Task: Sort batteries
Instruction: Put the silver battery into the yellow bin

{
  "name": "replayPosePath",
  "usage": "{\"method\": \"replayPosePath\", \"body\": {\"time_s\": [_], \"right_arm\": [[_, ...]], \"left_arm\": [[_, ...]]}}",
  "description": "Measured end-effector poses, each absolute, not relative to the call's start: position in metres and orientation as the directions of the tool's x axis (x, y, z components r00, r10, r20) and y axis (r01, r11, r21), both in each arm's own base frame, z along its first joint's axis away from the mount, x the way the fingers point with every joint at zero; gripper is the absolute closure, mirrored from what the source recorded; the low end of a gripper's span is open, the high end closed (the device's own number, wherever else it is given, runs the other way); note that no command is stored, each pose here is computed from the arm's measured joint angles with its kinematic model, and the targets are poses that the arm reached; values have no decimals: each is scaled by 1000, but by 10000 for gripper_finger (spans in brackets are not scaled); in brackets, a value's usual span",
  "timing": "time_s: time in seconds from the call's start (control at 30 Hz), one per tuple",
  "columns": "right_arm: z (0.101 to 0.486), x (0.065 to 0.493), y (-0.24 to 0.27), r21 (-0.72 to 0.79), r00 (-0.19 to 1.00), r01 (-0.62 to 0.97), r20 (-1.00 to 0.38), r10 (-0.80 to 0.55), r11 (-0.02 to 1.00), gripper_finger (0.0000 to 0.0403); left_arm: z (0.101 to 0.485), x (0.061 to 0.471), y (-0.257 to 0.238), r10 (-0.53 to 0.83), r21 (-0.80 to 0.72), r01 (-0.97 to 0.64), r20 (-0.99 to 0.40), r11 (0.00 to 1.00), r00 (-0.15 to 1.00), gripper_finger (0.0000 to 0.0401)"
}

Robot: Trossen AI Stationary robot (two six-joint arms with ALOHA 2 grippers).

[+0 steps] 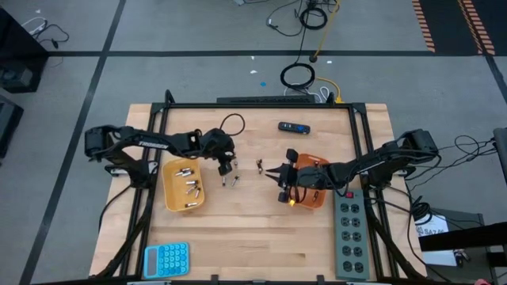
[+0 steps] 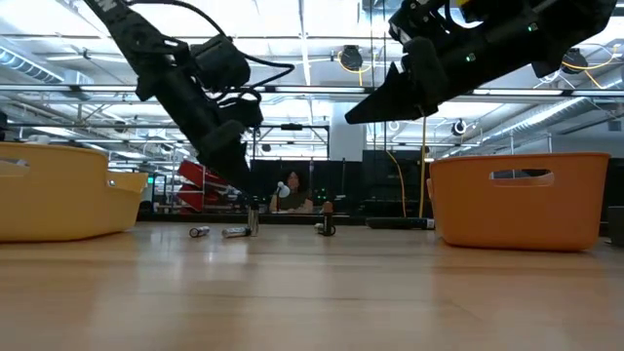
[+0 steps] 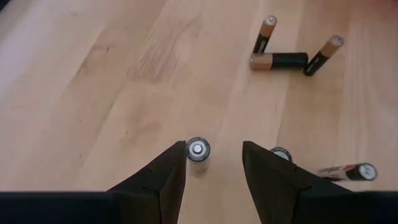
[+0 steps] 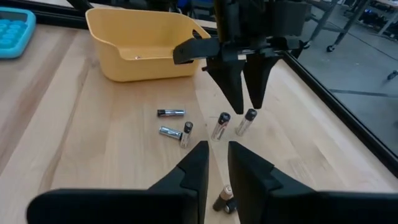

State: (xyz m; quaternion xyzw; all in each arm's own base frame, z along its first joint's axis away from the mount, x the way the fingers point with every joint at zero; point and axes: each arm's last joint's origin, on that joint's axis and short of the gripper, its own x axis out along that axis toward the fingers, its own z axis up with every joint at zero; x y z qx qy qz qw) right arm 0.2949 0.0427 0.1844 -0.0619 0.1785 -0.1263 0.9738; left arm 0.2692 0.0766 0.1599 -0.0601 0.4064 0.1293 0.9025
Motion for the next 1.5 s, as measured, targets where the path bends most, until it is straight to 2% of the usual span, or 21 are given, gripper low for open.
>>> {"method": "replayPosePath", "body": {"time_s": [0.5,0.8,0.9,1.0,1.27,1.5], "right_arm": [[183,294,43,-156,899,229,-346,-270,961,349],[182,294,43,-152,896,230,-352,-270,961,349],[182,294,43,-152,896,230,-353,-270,961,349],[182,294,43,-152,896,230,-353,-270,961,349],[182,294,43,-148,896,232,-353,-270,961,349],[182,294,42,-146,893,233,-358,-271,961,349]], "left_arm": [[133,280,80,179,19,-258,-769,966,613,233],[129,287,82,189,20,-260,-741,965,645,236],[128,287,82,190,27,-254,-744,967,641,267],[128,286,82,191,33,-250,-746,968,638,344],[131,285,83,226,72,-259,-739,963,635,348],[183,272,80,342,149,-322,-613,935,712,348]]}}
